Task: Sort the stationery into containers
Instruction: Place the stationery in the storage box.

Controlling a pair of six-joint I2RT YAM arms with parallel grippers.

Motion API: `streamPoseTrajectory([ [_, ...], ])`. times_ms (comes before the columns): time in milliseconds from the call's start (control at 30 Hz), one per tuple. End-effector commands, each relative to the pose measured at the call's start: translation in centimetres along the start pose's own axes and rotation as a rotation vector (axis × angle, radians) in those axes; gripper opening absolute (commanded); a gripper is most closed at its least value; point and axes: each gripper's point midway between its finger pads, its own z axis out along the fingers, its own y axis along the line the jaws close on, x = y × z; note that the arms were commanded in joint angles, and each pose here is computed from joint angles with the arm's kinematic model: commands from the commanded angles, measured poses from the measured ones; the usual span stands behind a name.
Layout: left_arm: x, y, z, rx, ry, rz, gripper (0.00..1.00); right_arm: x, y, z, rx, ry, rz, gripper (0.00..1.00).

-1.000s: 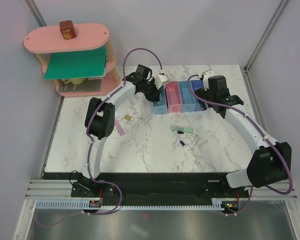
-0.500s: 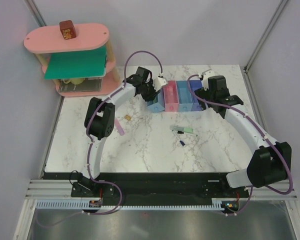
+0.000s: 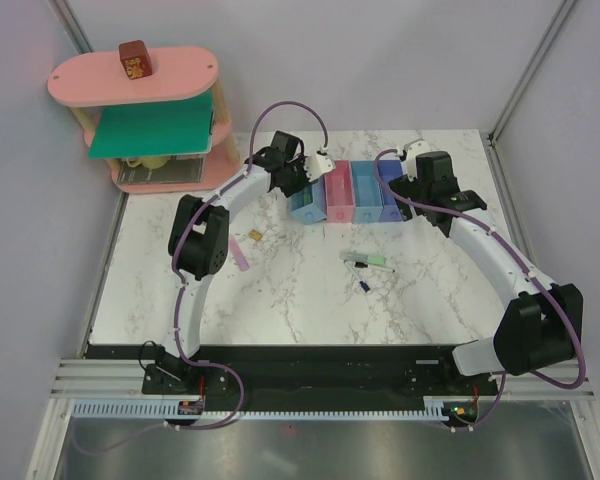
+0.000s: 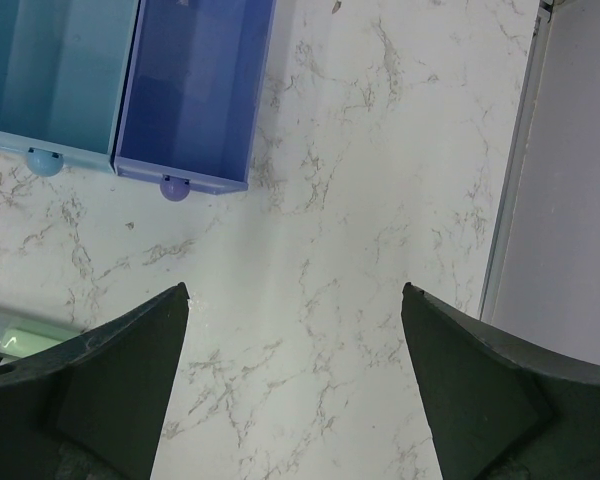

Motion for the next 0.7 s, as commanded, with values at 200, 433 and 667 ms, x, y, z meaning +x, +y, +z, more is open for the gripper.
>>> streamPoseTrajectory([
  [200,-5.7,4.1,-5.7,-0.101,-0.182,-0.03,0.36,-0.8,0.1,0.3,-0.002,-0.026,0.03,0.95],
  [433,-10.0,3.2,-7.6,-0.033,-0.338,-0.08,0.36,-1.0,0.0,0.2,0.0,-0.03,0.033,0.95],
  [667,-10.4,1.6,-5.9,0.004,-0.332,-0.085,0.35,-0.9,0.0,0.1,-0.002,-0.029,0.031,0.95],
])
